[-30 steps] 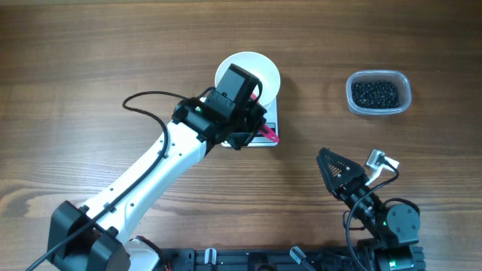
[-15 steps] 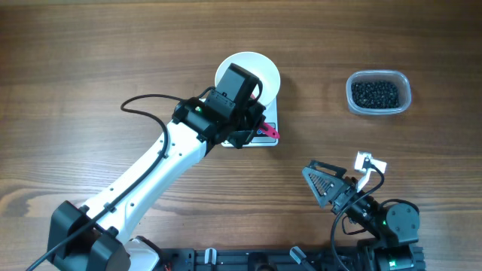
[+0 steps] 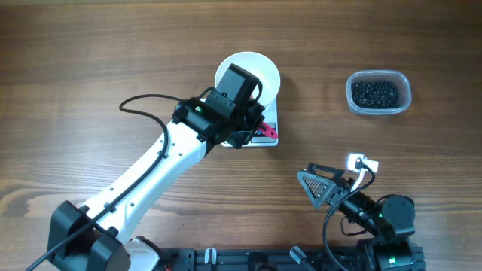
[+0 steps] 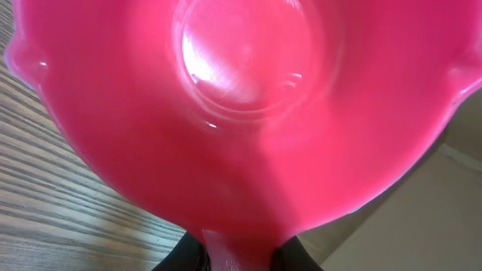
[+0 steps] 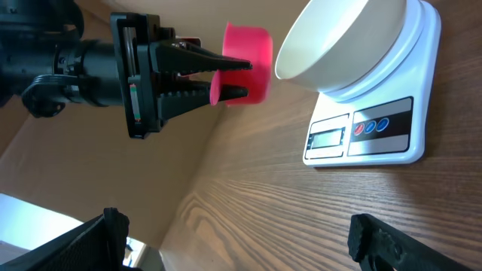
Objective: Scoop item into bowl and weigh 150g on scale
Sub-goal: 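Lift the pink scoop with the left gripper toward the right gripper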
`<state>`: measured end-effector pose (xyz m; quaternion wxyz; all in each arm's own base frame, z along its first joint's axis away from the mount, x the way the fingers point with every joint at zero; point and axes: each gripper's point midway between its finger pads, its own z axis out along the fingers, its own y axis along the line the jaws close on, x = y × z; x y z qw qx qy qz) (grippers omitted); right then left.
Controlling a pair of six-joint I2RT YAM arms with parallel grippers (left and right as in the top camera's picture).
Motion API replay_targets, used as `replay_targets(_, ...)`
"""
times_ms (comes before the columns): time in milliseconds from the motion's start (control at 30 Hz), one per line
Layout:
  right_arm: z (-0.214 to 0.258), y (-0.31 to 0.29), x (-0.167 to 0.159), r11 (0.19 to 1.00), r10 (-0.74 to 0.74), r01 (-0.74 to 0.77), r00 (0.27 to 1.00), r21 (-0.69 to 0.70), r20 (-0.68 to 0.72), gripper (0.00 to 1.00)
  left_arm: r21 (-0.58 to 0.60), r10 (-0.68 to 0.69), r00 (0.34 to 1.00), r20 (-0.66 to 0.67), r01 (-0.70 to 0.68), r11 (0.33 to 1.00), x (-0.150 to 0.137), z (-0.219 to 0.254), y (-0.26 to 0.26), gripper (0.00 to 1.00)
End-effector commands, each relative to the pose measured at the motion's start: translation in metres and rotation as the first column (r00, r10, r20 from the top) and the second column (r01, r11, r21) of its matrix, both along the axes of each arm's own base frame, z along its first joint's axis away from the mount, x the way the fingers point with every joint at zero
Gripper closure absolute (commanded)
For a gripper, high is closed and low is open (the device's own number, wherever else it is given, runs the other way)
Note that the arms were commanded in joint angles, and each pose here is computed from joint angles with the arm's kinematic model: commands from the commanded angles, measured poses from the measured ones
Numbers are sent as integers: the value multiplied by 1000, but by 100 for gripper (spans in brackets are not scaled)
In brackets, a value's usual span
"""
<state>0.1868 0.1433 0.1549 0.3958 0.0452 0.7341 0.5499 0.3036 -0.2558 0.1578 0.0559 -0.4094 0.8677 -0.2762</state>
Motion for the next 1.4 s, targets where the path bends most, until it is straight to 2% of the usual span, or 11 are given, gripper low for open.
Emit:
replay_targets(0, 10, -2, 2, 996, -26, 32, 997, 80, -77, 0, 19, 1, 999, 43, -1, 1000, 6, 8, 3, 96)
replay_targets(100, 10, -2, 2, 978, -20, 66, 974, 198, -228, 0, 19, 0, 999, 43, -1, 1000, 6, 8, 3, 96)
replay_targets(167, 10, -2, 2, 946, 5, 116, 930, 304, -368, 0, 20, 2, 999, 46, -3, 1000, 6, 8, 3, 96)
replay_targets(200, 10, -2, 2, 906, 41, 170, 876, 387, -481, 0, 23, 1, 999, 43, -2, 1000, 5, 7, 4, 96)
replay_targets(267, 10, -2, 2, 841, 106, 257, 785, 477, -611, 0, 29, 1, 999, 34, -2, 1000, 3, 6, 5, 96)
replay_targets(300, 10, -2, 2, 781, 170, 333, 701, 529, -693, 0, 31, 1, 1000, 31, -2, 1000, 3, 5, 6, 96)
replay_targets(333, 10, -2, 3, 756, 193, 363, 671, 544, -716, 1, 32, 1, 1000, 30, -2, 999, 3, 5, 6, 96)
replay_targets(500, 6, -2, 4, 758, 191, 377, 652, 532, -734, 0, 47, 2, 1000, 12, -2, 999, -1, 2, 9, 96)
replay_targets(1233, 5, -9, 11, 740, 152, 416, 663, 529, -733, 0, 77, -19, 1000, 0, 19, 997, -6, -2, 13, 96)
replay_targets(1333, 5, -12, 14, 744, 117, 420, 684, 520, -720, 0, 76, -18, 1000, 3, 18, 997, -5, -2, 13, 96)
replay_targets(1367, 5, -12, 15, 781, 71, 383, 731, 494, -679, 0, 76, -18, 1000, 3, 18, 997, -5, -2, 13, 96)
